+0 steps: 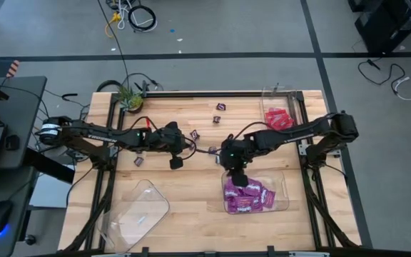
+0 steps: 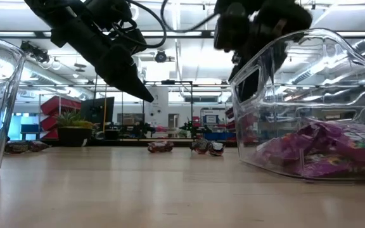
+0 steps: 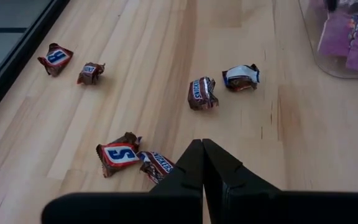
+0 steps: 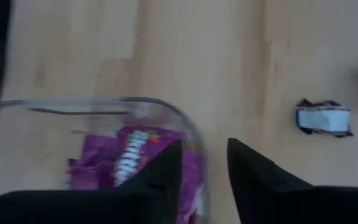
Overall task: Sort candy
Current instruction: Move the bottom right transparent bin beside the top right transparent bin
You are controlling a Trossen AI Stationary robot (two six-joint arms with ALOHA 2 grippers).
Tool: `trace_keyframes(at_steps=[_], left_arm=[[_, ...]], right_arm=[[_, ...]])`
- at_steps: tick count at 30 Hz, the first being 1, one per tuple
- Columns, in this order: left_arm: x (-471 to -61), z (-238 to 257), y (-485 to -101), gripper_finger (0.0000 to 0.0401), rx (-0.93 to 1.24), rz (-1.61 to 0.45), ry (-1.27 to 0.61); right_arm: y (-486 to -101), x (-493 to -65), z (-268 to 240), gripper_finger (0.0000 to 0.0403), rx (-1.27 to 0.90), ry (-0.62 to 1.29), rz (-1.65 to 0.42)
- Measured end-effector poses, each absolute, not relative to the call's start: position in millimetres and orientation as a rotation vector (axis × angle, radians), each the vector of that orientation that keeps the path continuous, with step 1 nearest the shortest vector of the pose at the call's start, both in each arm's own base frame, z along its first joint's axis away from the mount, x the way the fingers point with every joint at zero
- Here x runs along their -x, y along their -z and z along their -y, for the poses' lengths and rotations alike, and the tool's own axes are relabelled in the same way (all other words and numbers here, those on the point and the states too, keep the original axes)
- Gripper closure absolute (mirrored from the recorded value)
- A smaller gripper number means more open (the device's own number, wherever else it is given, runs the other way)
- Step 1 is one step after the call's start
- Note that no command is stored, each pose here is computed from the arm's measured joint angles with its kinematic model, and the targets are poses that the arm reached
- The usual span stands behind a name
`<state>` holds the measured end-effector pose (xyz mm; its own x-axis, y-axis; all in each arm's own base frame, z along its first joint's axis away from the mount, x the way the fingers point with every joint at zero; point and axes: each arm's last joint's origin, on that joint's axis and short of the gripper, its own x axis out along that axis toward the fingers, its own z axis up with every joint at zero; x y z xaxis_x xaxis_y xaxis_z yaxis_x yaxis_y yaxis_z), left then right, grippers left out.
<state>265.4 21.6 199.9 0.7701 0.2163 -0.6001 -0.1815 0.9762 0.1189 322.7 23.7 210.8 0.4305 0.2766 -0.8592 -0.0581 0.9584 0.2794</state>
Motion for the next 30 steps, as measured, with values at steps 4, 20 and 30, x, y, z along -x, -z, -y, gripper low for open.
trace_keyframes(at_steps=[4,20,30], left_arm=[[-265,-22,-200,0.0400,-0.055,-0.658,-0.216],[-265,-22,-200,0.0400,-0.057,-0.662,-0.223],[-263,-23,-197,0.0400,-0.073,-0.693,-0.259]], right_arm=[[-200,-327,-16,0.0342,-0.231,-0.165,-1.134],[-203,-295,41,0.0397,-0.451,0.596,-1.293],[-205,-277,40,0.0399,-0.529,0.799,-1.366]])
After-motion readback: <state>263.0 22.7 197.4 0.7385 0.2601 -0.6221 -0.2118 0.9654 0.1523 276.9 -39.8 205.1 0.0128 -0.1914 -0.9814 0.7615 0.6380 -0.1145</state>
